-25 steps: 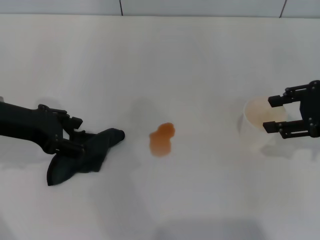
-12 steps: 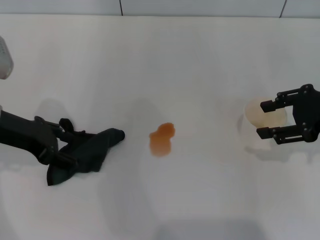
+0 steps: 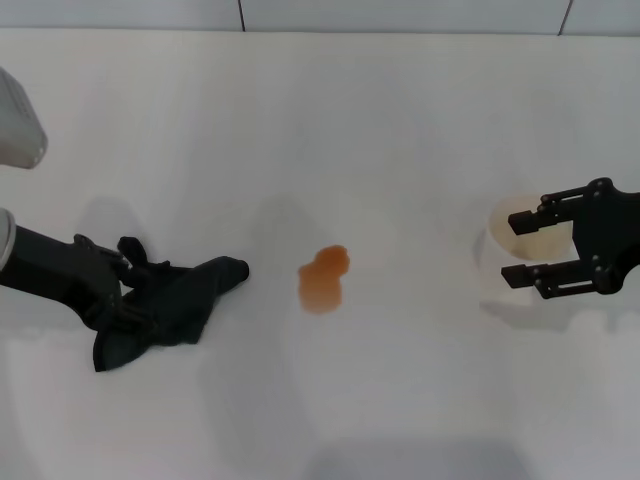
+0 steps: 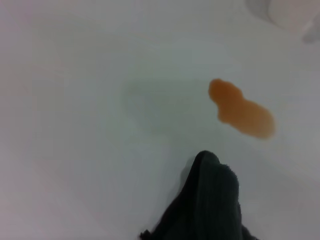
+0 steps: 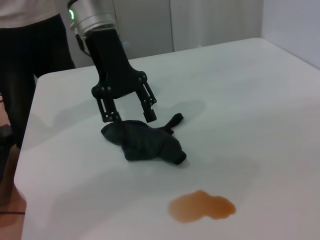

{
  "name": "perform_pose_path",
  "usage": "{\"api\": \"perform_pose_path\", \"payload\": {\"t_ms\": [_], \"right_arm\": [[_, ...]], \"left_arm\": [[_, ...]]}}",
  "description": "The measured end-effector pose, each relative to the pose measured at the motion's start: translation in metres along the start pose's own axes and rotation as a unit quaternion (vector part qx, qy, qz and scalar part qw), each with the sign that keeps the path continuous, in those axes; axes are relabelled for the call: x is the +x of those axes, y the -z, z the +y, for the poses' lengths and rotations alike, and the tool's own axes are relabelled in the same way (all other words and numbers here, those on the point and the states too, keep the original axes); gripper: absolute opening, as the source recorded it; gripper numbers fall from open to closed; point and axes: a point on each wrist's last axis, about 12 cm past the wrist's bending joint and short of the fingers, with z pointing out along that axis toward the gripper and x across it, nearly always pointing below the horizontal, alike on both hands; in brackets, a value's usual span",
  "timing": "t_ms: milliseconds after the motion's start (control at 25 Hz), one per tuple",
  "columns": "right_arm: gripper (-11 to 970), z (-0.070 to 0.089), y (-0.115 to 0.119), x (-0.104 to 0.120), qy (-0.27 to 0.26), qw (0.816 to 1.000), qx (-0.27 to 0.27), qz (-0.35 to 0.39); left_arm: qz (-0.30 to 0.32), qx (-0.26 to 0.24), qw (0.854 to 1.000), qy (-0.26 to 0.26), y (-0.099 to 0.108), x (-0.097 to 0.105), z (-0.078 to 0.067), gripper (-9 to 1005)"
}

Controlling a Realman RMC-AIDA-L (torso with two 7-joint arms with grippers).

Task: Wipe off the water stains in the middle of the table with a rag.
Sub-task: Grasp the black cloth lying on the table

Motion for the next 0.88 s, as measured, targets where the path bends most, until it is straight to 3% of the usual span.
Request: {"api": "perform_pose_path", "payload": {"t_ms": [160, 480, 880], "right_arm": [[628, -0.0010, -0.0017, -0.0009, 0.000, 1.000, -0.001, -0.001], [628, -0.0011, -0.0024, -0.0007, -0.003, 1.000, -0.001, -0.002], [629, -0.0019, -0.0017, -0.0036, 0.001, 1.000, 0.000, -0.002]], "left_arm": [[0.008, 0.000, 1.000, 0.004, -0.0051, 0.0021, 0.0005, 698], [0.006, -0.007, 1.000, 0.005, -0.0065, 0.0026, 0.0015, 514], [0.002, -0.012, 1.000, -0.007, -0.0096, -0.0059, 0.0022, 118]]}}
